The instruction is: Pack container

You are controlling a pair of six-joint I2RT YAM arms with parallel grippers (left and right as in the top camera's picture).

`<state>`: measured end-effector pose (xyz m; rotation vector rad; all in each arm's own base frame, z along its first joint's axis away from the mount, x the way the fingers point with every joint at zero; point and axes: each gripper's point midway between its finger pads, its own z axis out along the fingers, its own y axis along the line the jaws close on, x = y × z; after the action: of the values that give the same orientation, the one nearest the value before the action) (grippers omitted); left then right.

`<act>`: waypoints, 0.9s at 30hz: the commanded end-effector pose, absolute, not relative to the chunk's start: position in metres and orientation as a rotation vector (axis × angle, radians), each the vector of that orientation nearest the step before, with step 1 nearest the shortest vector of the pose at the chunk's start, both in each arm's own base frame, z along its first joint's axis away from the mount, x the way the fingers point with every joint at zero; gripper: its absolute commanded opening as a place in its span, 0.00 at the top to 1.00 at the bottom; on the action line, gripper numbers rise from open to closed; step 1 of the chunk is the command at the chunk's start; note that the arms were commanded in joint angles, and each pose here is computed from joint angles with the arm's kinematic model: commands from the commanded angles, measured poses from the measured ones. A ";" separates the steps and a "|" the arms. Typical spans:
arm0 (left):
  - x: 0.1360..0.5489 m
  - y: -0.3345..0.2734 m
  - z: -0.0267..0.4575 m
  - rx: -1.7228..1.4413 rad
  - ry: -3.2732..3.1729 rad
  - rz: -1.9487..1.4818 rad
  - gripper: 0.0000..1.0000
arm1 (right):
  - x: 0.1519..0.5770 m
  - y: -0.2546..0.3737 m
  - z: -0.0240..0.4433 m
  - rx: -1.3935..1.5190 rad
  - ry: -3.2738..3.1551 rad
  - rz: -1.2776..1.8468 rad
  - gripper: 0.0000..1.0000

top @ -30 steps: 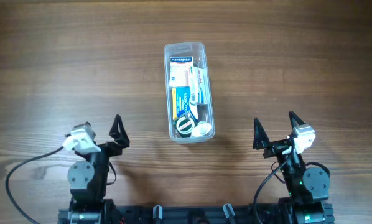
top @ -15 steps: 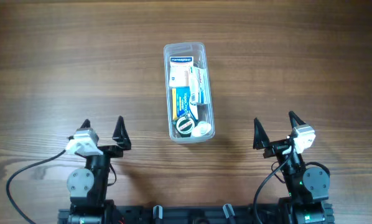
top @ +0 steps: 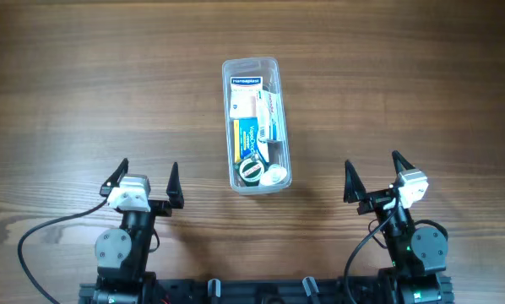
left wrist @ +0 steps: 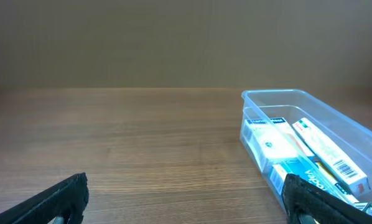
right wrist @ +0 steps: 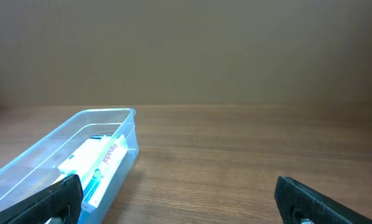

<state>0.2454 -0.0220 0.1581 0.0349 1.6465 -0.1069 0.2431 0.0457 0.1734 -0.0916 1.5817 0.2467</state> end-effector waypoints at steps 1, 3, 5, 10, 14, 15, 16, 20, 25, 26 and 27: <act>0.246 -0.014 0.157 0.031 1.642 -0.066 0.00 | 0.243 0.047 0.174 -0.114 1.577 0.241 0.00; 0.246 -0.009 0.157 0.017 1.642 -0.053 0.00 | 0.243 0.047 0.174 -0.114 1.577 0.241 0.00; 0.246 -0.009 0.157 0.017 1.642 -0.053 0.00 | 0.243 0.047 0.174 -0.114 1.577 0.241 0.00; 0.246 -0.009 0.157 0.017 1.643 -0.053 0.00 | 0.243 0.047 0.174 -0.114 1.577 0.241 0.00; 0.246 -0.009 0.157 0.017 1.643 -0.053 0.00 | 0.243 0.047 0.174 -0.114 1.577 0.241 0.00; 0.246 -0.009 0.157 0.017 1.643 -0.053 0.00 | 0.243 0.047 0.174 -0.114 1.577 0.241 0.00; 0.246 -0.009 0.157 0.017 1.643 -0.053 0.00 | 0.243 0.047 0.174 -0.114 1.577 0.241 0.00; 0.246 -0.009 0.157 0.017 1.643 -0.053 0.00 | 0.243 0.047 0.174 -0.114 1.577 0.241 0.00; 0.246 -0.009 0.157 0.017 1.643 -0.053 0.00 | 0.243 0.047 0.174 -0.114 1.577 0.241 0.00; 0.246 -0.009 0.157 0.017 1.643 -0.053 0.00 | 0.243 0.047 0.174 -0.114 1.577 0.241 0.00; 0.246 -0.009 0.157 0.017 1.643 -0.053 0.00 | 0.243 0.047 0.174 -0.114 1.577 0.241 0.00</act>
<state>0.2462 -0.0088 0.1581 -0.0039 1.6461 -0.0625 0.2431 0.0458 0.1734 -0.0919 1.5817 0.2470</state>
